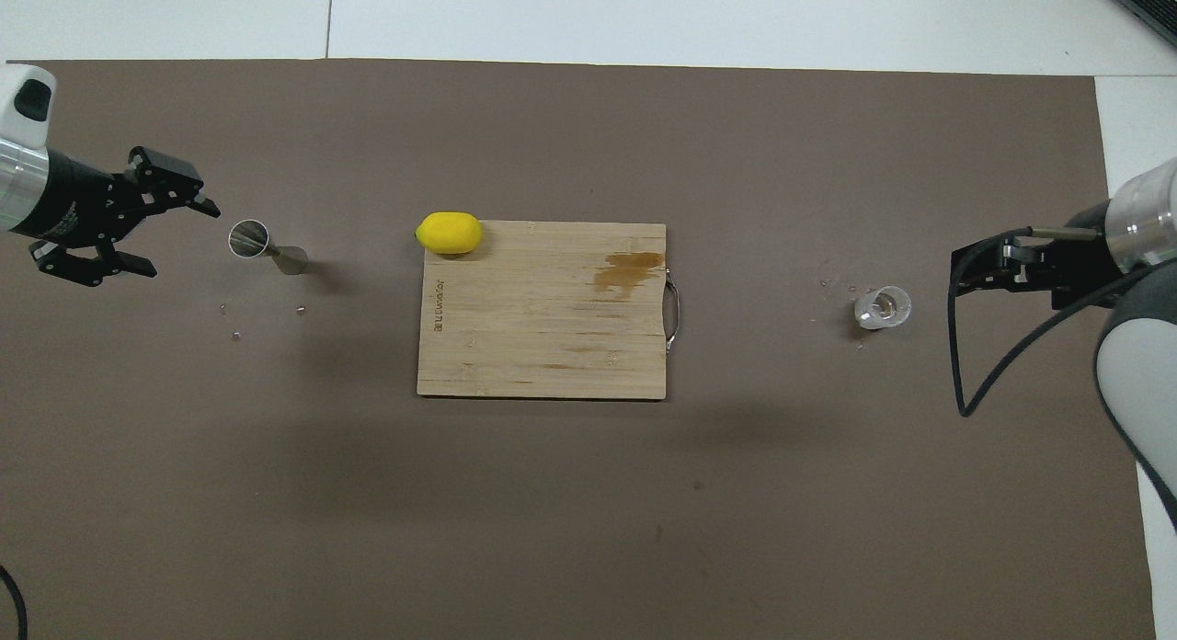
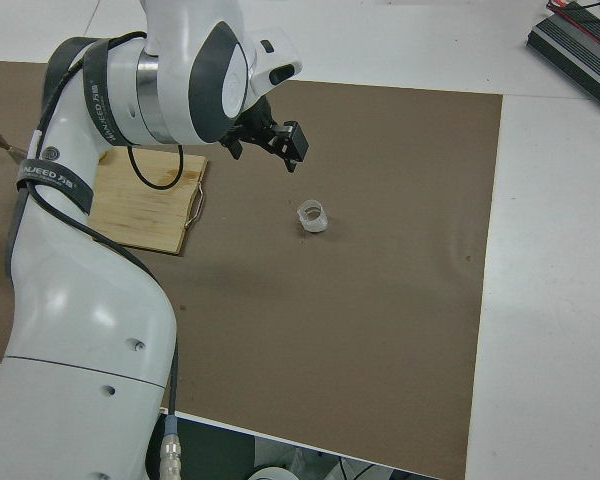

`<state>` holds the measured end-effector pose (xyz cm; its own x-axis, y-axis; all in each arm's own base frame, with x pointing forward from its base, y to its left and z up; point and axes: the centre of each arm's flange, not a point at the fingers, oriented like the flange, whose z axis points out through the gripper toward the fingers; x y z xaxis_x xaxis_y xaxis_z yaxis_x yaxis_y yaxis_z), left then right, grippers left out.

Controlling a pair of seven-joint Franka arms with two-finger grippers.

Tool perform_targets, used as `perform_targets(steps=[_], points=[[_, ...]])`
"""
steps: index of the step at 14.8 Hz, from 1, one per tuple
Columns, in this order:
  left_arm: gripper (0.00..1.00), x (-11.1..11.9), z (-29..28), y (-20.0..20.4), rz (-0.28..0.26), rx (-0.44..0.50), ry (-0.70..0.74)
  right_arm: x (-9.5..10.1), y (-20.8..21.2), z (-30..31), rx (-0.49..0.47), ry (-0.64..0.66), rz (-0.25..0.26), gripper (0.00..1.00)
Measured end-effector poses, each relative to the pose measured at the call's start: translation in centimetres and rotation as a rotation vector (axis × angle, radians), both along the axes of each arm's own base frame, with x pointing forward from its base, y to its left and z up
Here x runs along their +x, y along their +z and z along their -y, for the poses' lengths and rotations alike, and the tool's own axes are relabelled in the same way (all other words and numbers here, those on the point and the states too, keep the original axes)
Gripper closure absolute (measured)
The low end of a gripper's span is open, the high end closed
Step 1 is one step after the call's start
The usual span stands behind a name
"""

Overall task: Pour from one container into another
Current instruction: 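Close the left gripper around the small dark metal cup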

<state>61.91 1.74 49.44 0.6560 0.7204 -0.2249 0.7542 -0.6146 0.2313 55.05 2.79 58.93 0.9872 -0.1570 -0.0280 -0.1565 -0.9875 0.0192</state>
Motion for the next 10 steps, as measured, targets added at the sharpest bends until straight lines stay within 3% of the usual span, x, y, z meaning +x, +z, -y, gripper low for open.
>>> perform_targets(steps=[5,10], points=[[0.00,-0.4,-3.3,-3.4,-0.034,-0.271,0.434,0.0,0.0,0.0,0.000,0.000,0.000,0.00],[0.00,-3.0,-4.6,-6.9,-0.117,-0.416,0.653,0.0,0.0,0.0,0.000,0.000,0.000,0.00]])
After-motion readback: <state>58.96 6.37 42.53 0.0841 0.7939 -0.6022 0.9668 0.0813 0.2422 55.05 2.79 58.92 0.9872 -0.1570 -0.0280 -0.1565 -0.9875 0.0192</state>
